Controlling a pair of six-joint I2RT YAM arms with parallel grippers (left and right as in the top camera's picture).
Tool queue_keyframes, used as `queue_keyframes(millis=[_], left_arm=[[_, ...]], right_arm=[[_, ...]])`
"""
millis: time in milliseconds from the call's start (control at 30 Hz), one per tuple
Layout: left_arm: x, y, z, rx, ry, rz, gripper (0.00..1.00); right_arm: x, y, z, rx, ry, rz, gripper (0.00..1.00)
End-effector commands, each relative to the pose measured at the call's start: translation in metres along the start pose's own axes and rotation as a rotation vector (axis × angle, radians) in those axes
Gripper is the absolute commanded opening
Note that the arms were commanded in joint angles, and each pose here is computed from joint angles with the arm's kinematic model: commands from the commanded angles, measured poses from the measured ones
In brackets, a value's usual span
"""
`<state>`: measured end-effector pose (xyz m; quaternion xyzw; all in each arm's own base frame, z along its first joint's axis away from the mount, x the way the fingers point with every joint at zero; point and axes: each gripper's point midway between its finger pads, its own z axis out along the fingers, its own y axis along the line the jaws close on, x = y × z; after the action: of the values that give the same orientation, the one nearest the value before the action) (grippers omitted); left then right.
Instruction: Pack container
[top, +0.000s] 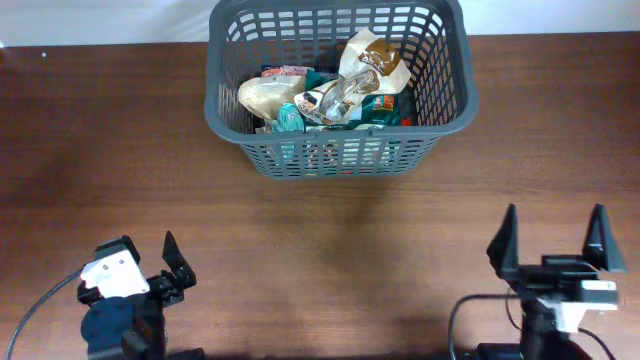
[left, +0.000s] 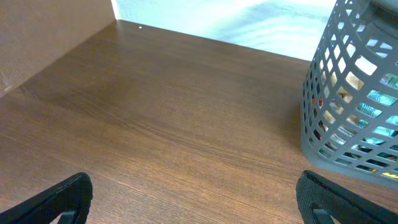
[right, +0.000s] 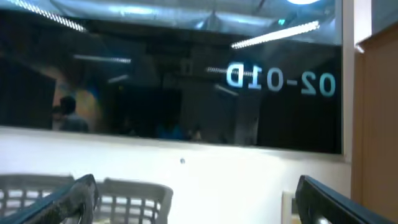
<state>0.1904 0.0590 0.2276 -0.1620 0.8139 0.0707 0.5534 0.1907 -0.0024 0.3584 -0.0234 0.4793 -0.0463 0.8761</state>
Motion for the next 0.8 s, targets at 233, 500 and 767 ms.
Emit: queue_keyframes(millis=[233, 500, 767], left_arm=[[0.002, 0.000, 0.001, -0.003, 0.000, 0.014, 0.99], [0.002, 0.000, 0.001, -0.003, 0.000, 0.014, 0.99], [0.002, 0.000, 0.001, -0.003, 0.000, 0.014, 0.99]], right_arm=[[0.095, 0.005, -0.017, 0.006, 0.178, -0.013, 0.99], [0.163, 0.019, -0.040, -0.064, 0.469, 0.003, 0.99], [0.198, 0.024, -0.062, -0.086, 0.638, 0.014, 0.99]])
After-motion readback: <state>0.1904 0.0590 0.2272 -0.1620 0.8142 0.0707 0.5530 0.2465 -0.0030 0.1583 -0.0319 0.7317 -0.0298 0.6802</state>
